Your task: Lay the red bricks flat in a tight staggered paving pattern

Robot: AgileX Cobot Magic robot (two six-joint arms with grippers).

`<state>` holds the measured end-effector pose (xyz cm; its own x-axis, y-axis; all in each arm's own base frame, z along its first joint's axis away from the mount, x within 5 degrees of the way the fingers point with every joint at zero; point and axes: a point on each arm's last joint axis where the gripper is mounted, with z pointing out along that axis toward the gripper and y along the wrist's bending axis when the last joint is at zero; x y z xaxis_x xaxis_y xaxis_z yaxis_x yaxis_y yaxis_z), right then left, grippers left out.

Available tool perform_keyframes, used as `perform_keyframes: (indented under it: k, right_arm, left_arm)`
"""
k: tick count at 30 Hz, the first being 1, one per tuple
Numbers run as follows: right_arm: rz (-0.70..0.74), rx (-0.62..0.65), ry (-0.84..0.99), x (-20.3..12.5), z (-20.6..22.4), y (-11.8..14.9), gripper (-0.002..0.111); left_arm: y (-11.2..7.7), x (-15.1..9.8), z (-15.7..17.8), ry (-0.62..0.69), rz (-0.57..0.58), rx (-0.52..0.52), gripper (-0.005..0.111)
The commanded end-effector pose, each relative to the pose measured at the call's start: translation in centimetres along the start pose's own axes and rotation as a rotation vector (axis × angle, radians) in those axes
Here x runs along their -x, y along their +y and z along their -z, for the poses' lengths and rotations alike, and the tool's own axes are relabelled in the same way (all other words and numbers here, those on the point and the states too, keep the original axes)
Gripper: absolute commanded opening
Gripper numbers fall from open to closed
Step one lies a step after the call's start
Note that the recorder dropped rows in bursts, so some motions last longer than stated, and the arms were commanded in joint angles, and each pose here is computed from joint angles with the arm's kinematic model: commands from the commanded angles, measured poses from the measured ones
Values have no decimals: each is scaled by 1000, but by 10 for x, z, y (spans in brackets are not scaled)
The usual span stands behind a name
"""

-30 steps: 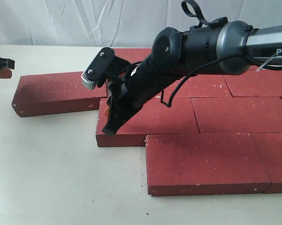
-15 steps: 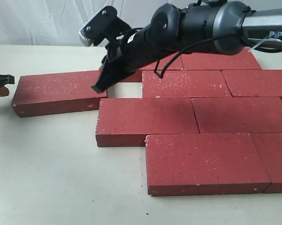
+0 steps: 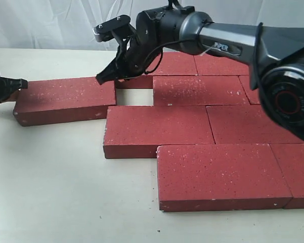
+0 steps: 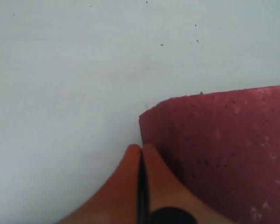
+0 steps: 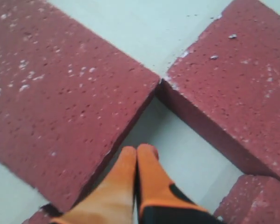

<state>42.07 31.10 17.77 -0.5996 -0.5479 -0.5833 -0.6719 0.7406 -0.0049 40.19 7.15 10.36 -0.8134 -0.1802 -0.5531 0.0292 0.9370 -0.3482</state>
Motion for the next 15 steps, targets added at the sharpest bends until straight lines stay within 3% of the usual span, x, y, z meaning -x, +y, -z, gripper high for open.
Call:
perform_keyframes:
  k: [1,15]
  right_arm:
    - [-32,-54,70,7,-14,-5,-1]
    - [-67,-36,118,-6,-49,-5,-1]
  left_arm:
    - [-3,3,0,-15,0,5,0]
    - [-3,3,0,-15,-15,5,0]
